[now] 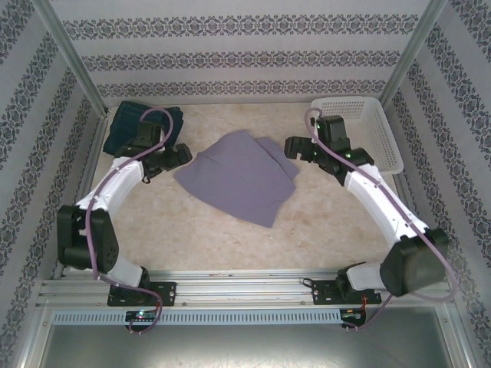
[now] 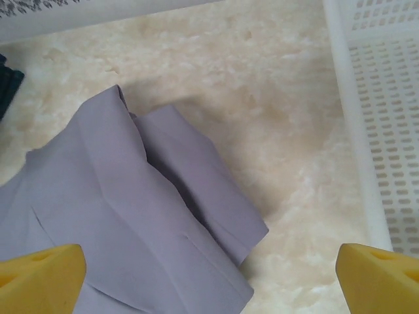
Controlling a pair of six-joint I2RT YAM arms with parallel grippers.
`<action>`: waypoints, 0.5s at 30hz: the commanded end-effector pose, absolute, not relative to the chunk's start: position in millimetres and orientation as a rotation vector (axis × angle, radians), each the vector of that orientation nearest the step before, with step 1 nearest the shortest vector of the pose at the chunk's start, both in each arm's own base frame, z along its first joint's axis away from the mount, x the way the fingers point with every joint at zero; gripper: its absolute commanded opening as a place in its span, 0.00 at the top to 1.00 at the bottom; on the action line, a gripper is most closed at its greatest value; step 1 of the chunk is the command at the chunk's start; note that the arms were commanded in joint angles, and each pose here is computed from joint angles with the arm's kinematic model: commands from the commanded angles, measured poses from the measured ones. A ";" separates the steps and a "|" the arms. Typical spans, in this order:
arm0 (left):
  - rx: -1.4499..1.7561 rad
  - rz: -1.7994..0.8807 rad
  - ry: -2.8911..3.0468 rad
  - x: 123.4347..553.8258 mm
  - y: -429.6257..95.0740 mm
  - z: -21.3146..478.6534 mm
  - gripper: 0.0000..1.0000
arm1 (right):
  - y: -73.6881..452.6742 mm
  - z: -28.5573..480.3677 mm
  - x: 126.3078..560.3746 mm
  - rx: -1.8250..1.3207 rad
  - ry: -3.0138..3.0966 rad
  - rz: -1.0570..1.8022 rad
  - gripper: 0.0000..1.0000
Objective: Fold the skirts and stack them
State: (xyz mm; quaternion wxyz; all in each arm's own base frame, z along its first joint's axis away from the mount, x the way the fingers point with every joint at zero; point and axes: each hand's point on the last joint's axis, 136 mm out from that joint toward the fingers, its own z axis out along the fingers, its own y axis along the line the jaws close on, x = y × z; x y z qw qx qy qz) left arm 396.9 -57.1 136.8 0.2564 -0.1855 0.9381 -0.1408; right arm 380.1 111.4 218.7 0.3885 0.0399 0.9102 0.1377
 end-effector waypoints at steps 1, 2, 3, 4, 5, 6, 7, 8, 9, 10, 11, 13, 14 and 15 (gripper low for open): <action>-0.499 -0.419 2.589 410.3 -73.9 128.9 0.00 | 126.9 184.8 365.5 0.258 2.338 0.525 0.03; -0.484 -0.414 2.601 414.7 -78.9 126.5 0.00 | 132.3 178.2 359.8 0.318 2.325 0.582 0.04; -0.465 -0.422 2.609 418.9 -84.7 124.1 0.00 | 135.5 171.5 354.7 0.378 2.312 0.623 0.05; -0.439 -0.442 2.622 423.2 -92.8 119.7 0.00 | 138.7 163.7 349.1 0.448 2.290 0.661 0.05; -0.405 -0.485 2.632 427.9 -104.1 116.1 0.00 | 142.7 156.0 343.1 0.505 2.268 0.700 0.05; -0.383 -0.515 2.642 431.8 -112.1 110.8 0.00 | 146.9 149.7 338.3 0.536 2.257 0.731 0.05; -0.373 -0.534 2.656 435.5 -118.8 102.3 0.00 | 152.2 141.7 332.5 0.557 2.261 0.755 0.05; -0.364 -0.544 2.670 438.7 -123.4 93.9 0.00 | 156.3 133.8 327.2 0.562 2.279 0.762 0.04; -0.367 -0.546 2.683 440.7 -125.6 85.3 0.00 | 157.1 124.9 321.7 0.577 2.308 0.745 0.02; -0.372 -0.558 2.700 442.0 -128.7 74.6 0.00 | 155.8 114.9 315.8 0.602 2.339 0.712 0.02; -0.373 -0.584 2.718 441.5 -132.2 65.1 0.00 | 155.0 107.9 311.8 0.601 2.360 0.693 0.02; -0.386 -0.628 2.760 434.7 -139.3 48.0 0.00 | 153.3 100.8 307.8 0.585 2.381 0.671 0.02; -0.397 -0.640 2.780 428.4 -142.0 41.4 0.00 | 153.3 99.3 307.0 0.571 2.386 0.673 0.02; -0.431 -0.622 2.801 420.1 -139.6 35.2 0.00 | 156.8 98.6 306.7 0.533 2.391 0.700 0.03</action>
